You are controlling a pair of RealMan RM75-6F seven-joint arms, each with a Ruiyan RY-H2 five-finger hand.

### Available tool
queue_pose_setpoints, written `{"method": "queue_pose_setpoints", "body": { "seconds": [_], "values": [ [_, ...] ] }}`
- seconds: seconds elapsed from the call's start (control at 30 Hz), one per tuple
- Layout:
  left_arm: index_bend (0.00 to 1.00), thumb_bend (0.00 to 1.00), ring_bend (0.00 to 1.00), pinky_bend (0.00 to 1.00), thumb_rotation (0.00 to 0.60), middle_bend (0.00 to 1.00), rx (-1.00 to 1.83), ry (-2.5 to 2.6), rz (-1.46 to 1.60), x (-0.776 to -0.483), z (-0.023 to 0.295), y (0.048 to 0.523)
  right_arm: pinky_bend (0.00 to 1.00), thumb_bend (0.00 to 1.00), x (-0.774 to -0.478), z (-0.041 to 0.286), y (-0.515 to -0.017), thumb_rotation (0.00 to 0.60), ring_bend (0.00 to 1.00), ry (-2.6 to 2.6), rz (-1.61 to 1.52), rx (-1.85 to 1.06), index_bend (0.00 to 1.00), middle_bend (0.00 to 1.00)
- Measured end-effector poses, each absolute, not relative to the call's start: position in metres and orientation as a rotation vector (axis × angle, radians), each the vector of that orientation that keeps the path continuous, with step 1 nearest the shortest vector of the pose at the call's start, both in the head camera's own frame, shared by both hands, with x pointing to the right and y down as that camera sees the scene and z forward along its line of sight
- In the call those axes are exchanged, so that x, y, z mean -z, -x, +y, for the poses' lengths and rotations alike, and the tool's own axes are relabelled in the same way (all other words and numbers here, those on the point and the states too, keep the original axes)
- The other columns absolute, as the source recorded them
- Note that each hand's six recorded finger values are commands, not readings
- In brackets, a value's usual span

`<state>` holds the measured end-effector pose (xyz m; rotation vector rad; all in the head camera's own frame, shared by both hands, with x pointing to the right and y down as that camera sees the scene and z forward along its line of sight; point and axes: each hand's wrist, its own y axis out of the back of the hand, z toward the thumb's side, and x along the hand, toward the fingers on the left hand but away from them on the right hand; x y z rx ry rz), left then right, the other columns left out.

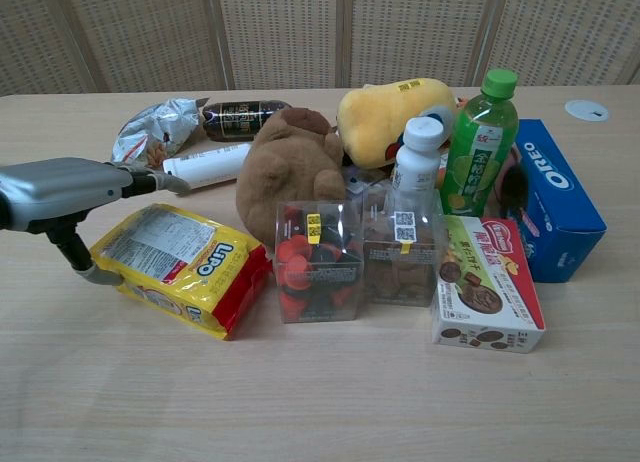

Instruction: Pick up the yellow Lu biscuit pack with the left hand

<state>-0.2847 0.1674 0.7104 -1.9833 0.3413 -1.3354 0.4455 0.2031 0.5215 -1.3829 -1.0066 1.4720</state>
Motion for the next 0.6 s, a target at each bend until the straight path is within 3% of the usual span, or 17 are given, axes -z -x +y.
{"method": "queue_pose_setpoints", "body": {
  "seconds": [0.23, 0.3, 0.37, 0.43, 0.53, 0.6],
  "values": [
    [0.0, 0.16, 0.01, 0.0, 0.6, 0.0, 1.279, 2.046, 0.324, -0.722, 0.168, 0.255, 0.0, 0.2, -0.52, 0.205, -0.45, 0.589, 0.0, 1.378, -1.019, -1.476, 0.0, 0.0],
    [0.01, 0.16, 0.08, 0.0, 0.6, 0.01, 1.266, 2.054, 0.32, -0.724, 0.169, 0.25, 0.0, 0.2, -0.52, 0.206, -0.451, 0.586, 0.0, 1.378, -1.022, -1.478, 0.0, 0.0],
    [0.07, 0.16, 0.19, 0.04, 0.6, 0.08, 1.256, 2.056, 0.318, -0.727, 0.17, 0.246, 0.0, 0.2, -0.521, 0.207, -0.452, 0.585, 0.0, 1.378, -1.024, -1.481, 0.0, 0.0],
    [0.26, 0.16, 0.38, 0.23, 0.6, 0.26, 1.244, 2.056, 0.324, -0.729, 0.171, 0.243, 0.0, 0.2, -0.521, 0.207, -0.453, 0.586, 0.0, 1.378, -1.027, -1.48, 0.0, 0.0],
    [0.44, 0.16, 0.59, 0.46, 0.6, 0.46, 1.225, 2.055, 0.354, -0.73, 0.17, 0.241, 0.0, 0.2, -0.52, 0.208, -0.454, 0.587, 0.0, 1.379, -1.029, -1.479, 0.0, 0.0],
    [0.52, 0.16, 0.66, 0.54, 0.6, 0.54, 1.212, 2.059, 0.375, -0.73, 0.169, 0.24, 0.0, 0.2, -0.52, 0.208, -0.454, 0.586, 0.0, 1.378, -1.03, -1.478, 0.0, 0.0]
  ]
}}
